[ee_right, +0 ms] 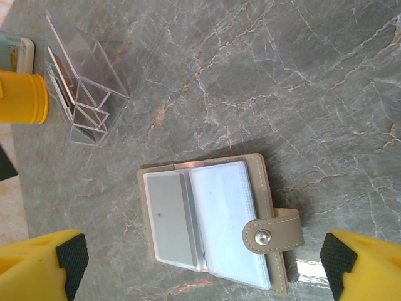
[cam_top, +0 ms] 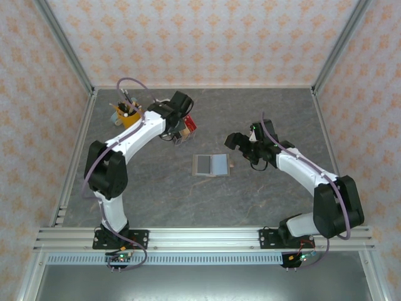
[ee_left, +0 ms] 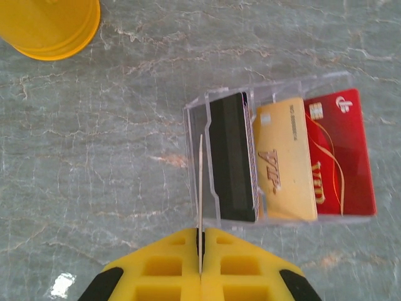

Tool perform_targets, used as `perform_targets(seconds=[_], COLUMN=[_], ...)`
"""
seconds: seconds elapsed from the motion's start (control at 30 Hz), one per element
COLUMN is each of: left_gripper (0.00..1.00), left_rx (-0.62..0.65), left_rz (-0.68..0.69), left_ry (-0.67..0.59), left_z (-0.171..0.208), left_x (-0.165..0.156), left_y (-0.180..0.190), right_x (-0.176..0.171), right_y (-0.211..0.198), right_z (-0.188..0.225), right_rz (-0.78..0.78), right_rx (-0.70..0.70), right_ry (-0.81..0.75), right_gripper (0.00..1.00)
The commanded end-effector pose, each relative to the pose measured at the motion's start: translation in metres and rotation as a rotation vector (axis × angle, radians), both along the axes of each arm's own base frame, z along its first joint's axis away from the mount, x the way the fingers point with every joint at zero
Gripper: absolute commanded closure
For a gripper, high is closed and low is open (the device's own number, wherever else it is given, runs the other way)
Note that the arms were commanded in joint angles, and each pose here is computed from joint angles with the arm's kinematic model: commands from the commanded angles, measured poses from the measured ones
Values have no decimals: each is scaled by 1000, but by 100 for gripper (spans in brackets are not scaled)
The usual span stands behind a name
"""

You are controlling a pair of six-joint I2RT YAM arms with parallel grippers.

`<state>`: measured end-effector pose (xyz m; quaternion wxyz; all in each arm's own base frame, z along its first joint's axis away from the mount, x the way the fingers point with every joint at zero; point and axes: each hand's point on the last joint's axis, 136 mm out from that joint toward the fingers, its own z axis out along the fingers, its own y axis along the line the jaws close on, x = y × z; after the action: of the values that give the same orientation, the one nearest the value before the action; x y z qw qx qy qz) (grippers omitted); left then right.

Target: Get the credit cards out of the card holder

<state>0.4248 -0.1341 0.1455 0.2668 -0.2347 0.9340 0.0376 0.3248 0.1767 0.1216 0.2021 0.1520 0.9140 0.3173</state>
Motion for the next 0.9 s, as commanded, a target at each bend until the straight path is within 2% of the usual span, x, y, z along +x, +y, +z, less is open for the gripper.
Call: perform_targets(seconds=[0.0, 0.27, 0.73, 0.87], left_gripper=[100, 100, 100, 90], left_rx=[59, 51, 70, 50], left_rz=[73, 102, 143, 129], left_ry=[-32, 3, 35, 57], left_z=[3, -20, -41, -49], left_x=[14, 34, 48, 49], left_y=[6, -5, 8, 5], right_x=[-4, -7, -9, -10], right_y=[-2, 0, -1, -3], right_z=[0, 0, 0, 0], right_rz=[-6, -9, -9, -11], right_rx=[11, 25, 24, 16], right_ry=[-2, 11, 21, 19], right_gripper=[3, 3, 3, 3])
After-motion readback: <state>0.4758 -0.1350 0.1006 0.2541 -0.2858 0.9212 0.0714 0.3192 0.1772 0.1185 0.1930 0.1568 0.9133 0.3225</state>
